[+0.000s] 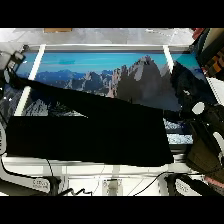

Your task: Fold the clothes and pants, and hang the long-sleeved shirts on hangers.

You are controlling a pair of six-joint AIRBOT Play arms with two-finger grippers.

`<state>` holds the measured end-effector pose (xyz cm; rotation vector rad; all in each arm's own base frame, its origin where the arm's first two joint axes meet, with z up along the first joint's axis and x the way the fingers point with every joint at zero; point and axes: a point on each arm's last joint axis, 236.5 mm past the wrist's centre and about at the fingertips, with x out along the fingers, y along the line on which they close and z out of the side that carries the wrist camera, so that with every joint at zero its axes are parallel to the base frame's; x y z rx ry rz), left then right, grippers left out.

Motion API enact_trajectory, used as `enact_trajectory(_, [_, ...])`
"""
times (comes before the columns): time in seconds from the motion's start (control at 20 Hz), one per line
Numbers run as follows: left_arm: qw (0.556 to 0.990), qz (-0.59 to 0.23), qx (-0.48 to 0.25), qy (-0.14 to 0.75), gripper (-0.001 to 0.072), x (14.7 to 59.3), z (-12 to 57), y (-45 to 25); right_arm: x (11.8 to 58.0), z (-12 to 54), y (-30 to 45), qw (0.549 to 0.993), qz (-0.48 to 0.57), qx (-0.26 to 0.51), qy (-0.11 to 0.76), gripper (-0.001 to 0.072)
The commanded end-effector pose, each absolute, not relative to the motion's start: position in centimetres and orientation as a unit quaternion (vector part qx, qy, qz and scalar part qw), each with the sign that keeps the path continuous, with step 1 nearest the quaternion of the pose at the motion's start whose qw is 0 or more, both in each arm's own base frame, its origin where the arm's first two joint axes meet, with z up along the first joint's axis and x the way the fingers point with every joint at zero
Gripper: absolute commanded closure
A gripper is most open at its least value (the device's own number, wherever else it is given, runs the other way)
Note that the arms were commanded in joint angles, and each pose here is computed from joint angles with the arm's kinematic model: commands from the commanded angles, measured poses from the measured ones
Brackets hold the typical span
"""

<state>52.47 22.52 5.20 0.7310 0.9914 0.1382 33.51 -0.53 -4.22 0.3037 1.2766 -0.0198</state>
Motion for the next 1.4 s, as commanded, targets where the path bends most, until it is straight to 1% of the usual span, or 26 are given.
enact_trajectory(0.0, [0.753,0.033,0.3,0.584,0.0699,45.2,-3.9,23.5,33.1,-4.3,-0.4,0.787,-0.007,0.143,0.601,0.0698])
enact_trajectory(0.1, [0.718,0.009,0.31,0.623,0.0697,42.1,-7.3,24.1,33.1,-4.3,-0.4,0.787,-0.008,0.142,0.6,0.0698])
enact_trajectory(0.15, [0.708,0.007,0.314,0.632,0.0697,41.3,-7.9,24.5,33.1,-4.3,-0.4,0.787,-0.008,0.142,0.6,0.0698])
enact_trajectory(0.25, [0.701,0.016,0.325,0.635,0.0697,40.8,-7.7,25.9,33.2,-4.3,-0.4,0.788,-0.008,0.142,0.599,0.0698])
enact_trajectory(0.4, [0.67,0.033,0.372,0.641,0.0695,40.1,-6.7,28.6,33.3,-4.3,-0.4,0.789,-0.008,0.142,0.598,0.0697])
enact_trajectory(0.55, [0.669,0.035,0.377,0.64,0.0677,40.1,-6.5,28.9,33.4,-4.2,-0.5,0.79,-0.009,0.142,0.596,0.0698])
enact_trajectory(0.6, [0.672,0.034,0.381,0.634,0.0528,40.5,-6.4,28.9,33.4,-4.2,-0.5,0.79,-0.009,0.142,0.596,0.0698])
enact_trajectory(0.65, [0.677,0.035,0.385,0.627,0.0171,40.9,-6.3,28.9,33.4,-4.2,-0.5,0.79,-0.009,0.142,0.596,0.0698])
enact_trajectory(0.7, [0.685,0.039,0.389,0.615,0.0004,41.6,-6.1,29.0,33.4,-4.2,-0.5,0.79,-0.008,0.142,0.596,0.0697])
enact_trajectory(0.8, [0.697,0.072,0.387,0.599,0.0016,42.3,-5.1,29.7,33.4,-4.2,-0.5,0.79,-0.009,0.142,0.596,0.0698])
enact_trajectory(0.95, [0.68,0.154,0.399,0.595,0.0016,41.5,-2.6,32.6,33.4,-4.2,-0.5,0.79,-0.008,0.142,0.596,0.0697])
enact_trajectory(1.05, [0.676,0.207,0.378,0.597,0.0016,40.0,-1.5,34.5,33.4,-4.2,-0.5,0.79,-0.008,0.142,0.596,0.0697])
enact_trajectory(1.3, [0.644,0.245,0.34,0.641,0.0018,35.1,-1.6,37.7,33.4,-4.2,-0.5,0.791,-0.009,0.142,0.595,0.0697])
enact_trajectory(1.35, [0.64,0.25,0.335,0.645,0.0038,34.5,-1.5,38.1,33.5,-4.2,-0.5,0.792,-0.009,0.142,0.594,0.0697])
